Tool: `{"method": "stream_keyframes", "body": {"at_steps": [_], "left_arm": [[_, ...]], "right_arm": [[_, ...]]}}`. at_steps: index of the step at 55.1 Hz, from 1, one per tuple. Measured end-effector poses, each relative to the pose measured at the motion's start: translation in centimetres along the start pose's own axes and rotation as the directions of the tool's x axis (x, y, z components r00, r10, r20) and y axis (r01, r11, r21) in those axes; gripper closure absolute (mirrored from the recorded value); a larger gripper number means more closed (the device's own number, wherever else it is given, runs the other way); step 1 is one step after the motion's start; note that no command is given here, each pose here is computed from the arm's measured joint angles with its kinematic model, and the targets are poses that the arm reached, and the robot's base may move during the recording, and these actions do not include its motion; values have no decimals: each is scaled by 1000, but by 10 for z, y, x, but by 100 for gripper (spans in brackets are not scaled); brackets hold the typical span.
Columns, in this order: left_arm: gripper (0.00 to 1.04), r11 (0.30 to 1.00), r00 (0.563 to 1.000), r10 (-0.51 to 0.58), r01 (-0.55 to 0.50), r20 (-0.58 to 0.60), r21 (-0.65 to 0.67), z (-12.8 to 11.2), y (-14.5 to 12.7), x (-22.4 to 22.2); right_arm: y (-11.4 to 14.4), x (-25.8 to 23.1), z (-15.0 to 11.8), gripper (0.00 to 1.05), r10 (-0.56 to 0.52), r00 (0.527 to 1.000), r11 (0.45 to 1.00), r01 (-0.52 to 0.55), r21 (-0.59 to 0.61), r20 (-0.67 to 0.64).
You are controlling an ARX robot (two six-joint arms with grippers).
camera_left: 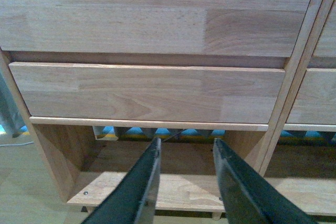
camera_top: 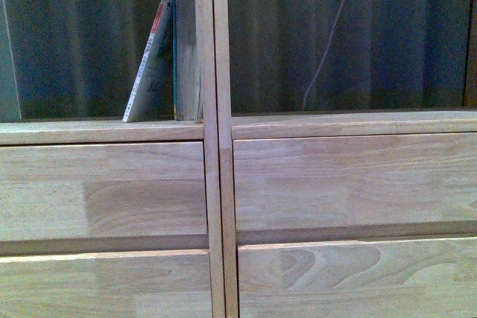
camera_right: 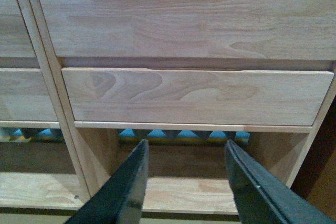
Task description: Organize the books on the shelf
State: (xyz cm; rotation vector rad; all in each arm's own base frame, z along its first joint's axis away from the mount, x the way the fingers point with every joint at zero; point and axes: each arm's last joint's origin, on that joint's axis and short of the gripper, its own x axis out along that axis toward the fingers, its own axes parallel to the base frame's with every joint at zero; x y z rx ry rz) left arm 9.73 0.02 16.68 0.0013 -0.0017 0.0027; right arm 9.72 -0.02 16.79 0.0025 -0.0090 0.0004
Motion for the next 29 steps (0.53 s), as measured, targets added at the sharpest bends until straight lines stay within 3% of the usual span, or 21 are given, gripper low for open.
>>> {"method": "stream_keyframes", "body": {"at_steps": [17, 20, 29], "left_arm": [[14, 1000, 1000, 0, 0, 0, 0, 0, 0, 0], [6, 1000, 1000, 0, 0, 0, 1, 0, 0, 0], [7, 1000, 1000, 0, 0, 0, 0, 0, 0, 0]], "right_arm": [[0, 0, 0, 7, 0, 1000, 1000, 0, 0, 0], [0, 0, 0, 7, 0, 1000, 1000, 0, 0, 0], [0, 0, 0, 7, 0, 1000, 1000, 0, 0, 0]]}}
